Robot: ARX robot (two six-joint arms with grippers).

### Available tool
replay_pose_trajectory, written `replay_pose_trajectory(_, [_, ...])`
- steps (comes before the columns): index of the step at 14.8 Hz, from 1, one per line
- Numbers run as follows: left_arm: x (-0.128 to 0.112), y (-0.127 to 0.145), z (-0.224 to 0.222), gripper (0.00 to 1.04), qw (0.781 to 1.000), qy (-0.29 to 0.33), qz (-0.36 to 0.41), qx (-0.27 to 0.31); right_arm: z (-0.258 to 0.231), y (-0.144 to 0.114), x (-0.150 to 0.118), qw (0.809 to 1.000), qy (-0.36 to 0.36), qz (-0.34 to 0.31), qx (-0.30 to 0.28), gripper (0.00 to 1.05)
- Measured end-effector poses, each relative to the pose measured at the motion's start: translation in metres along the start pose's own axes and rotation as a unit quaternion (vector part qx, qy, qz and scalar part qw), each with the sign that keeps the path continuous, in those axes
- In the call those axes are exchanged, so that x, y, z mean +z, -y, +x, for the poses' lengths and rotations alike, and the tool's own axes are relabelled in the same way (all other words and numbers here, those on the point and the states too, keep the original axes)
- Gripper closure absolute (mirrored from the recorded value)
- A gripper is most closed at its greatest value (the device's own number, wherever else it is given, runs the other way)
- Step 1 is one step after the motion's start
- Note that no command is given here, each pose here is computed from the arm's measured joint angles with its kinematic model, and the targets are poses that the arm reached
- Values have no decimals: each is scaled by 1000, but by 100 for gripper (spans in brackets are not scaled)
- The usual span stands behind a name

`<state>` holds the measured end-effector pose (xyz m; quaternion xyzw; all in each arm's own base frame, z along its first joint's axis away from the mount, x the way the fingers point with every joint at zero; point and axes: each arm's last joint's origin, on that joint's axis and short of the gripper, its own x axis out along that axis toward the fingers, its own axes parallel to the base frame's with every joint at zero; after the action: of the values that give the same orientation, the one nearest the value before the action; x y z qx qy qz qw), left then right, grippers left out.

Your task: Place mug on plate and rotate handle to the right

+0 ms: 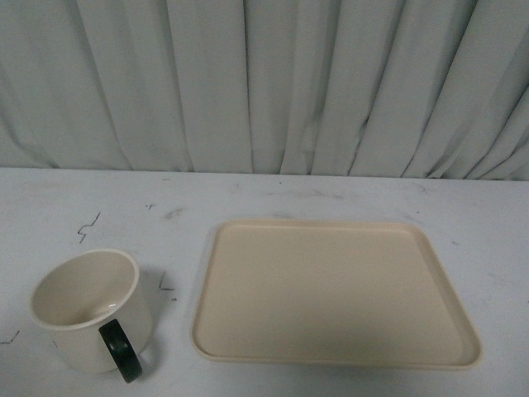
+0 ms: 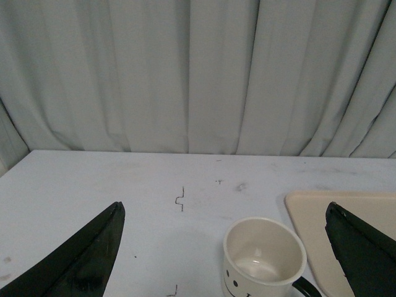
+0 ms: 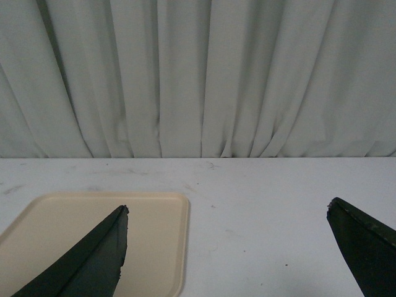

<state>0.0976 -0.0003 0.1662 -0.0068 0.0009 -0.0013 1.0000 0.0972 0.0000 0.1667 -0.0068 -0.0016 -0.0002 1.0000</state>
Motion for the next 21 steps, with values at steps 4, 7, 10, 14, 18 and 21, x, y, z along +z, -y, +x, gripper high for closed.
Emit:
replay_pose_trajectory(4, [18, 10, 16, 7, 1000, -10, -10, -16, 0, 0, 0, 1000, 0, 0, 0, 6])
replay_pose_trajectory(7, [25, 16, 43, 7, 996, -88, -9, -16, 0, 0, 0, 1000, 0, 0, 0, 6])
replay_pose_trajectory(10, [29, 27, 82, 7, 982, -184, 0, -46, 0, 0, 0, 1000, 0, 0, 0, 6])
replay_pose_trajectory(14, [-2, 25, 122, 7, 952, -300, -6, -62, 0, 0, 0, 1000, 0, 0, 0, 6])
replay_pose_trajectory(18, [-32, 8, 150, 7, 932, -360, -28, -41, 0, 0, 0, 1000, 0, 0, 0, 6])
replay_pose_trajectory(21, [-45, 4, 164, 7, 923, -382, -33, -39, 0, 0, 0, 1000, 0, 0, 0, 6])
